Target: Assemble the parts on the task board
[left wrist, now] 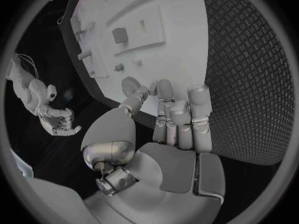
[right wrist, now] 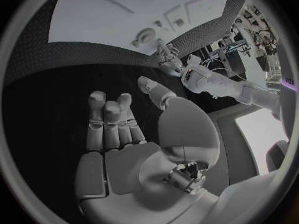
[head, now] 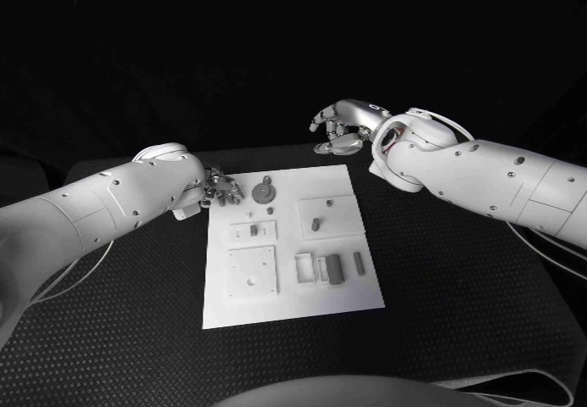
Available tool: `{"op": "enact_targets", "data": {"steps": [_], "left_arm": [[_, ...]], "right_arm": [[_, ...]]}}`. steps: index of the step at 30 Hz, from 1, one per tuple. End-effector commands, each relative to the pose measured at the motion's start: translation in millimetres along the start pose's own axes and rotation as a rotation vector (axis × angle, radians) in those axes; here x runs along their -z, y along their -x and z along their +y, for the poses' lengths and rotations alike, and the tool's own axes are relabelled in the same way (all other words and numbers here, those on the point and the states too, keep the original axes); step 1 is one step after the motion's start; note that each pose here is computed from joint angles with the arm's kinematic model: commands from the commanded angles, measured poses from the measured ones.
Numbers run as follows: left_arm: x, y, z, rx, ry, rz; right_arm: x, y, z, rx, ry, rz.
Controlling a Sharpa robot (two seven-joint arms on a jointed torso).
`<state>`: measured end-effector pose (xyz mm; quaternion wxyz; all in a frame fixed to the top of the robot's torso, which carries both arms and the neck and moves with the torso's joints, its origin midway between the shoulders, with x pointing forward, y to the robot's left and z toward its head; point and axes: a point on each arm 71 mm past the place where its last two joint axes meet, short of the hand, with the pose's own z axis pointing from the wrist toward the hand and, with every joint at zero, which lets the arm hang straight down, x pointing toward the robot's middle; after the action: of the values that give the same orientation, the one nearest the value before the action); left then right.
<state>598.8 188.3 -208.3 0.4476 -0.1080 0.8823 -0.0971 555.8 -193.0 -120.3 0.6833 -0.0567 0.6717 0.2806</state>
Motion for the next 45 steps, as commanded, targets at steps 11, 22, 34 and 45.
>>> {"op": "enact_targets", "data": {"steps": [11,22,34,45], "left_arm": [[-0.1,-1.8,-2.6,0.018,-0.014,0.021],[-0.7,-2.0,-3.3,0.020,-0.012,0.027],[-1.3,-2.1,-4.3,0.019,0.012,0.022],[-1.6,-1.6,-5.4,0.039,0.007,0.018]], "right_arm": [[-0.1,-0.6,0.9,0.002,0.005,0.008],[-0.2,-0.7,1.0,0.001,0.005,0.008],[-0.4,-0.9,1.1,0.001,0.005,0.011],[-0.2,-1.1,2.1,0.001,0.007,0.013]]}}
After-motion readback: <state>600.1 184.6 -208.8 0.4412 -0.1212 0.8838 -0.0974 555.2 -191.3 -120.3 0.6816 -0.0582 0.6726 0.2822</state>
